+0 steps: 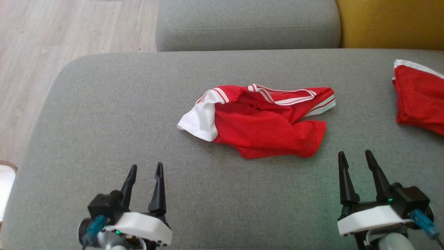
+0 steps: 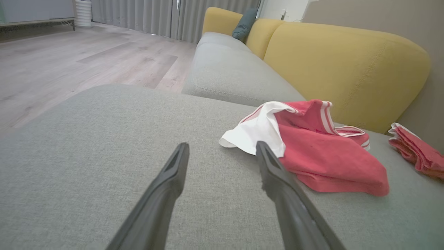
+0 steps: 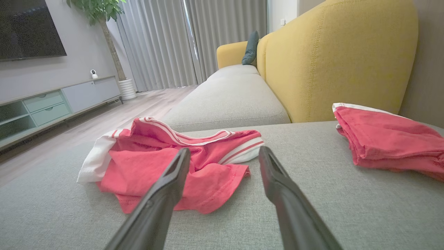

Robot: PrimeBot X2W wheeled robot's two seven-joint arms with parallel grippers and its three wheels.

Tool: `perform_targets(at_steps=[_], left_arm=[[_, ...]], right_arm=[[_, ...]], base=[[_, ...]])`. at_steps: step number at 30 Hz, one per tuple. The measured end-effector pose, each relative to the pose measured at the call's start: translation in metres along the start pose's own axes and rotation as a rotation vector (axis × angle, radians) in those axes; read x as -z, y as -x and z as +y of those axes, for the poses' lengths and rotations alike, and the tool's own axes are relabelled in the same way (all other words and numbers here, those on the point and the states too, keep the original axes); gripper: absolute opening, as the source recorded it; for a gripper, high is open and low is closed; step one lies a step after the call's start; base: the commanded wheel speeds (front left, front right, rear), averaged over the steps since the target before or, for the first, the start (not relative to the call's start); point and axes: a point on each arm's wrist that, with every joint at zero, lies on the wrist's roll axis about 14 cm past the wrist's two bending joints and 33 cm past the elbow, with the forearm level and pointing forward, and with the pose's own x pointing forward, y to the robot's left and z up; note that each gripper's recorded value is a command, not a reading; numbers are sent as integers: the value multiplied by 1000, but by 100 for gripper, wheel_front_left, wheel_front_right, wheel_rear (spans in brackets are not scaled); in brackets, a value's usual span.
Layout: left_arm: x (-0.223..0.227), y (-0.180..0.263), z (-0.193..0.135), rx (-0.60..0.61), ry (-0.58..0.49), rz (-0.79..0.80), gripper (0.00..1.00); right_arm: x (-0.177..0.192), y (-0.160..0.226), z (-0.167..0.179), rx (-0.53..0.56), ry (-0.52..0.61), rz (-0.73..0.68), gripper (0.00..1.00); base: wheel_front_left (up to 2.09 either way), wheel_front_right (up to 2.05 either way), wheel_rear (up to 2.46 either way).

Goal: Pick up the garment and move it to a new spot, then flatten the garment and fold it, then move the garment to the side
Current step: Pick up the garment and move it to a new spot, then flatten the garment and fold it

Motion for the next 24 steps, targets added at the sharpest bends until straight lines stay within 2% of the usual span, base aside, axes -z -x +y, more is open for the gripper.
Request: perform_targets(at_steps=[24], left_arm=[[1,0,0,8,-27,-1,100]], right_arm=[[1,0,0,1,-9,2,100]], base=[[0,0,0]])
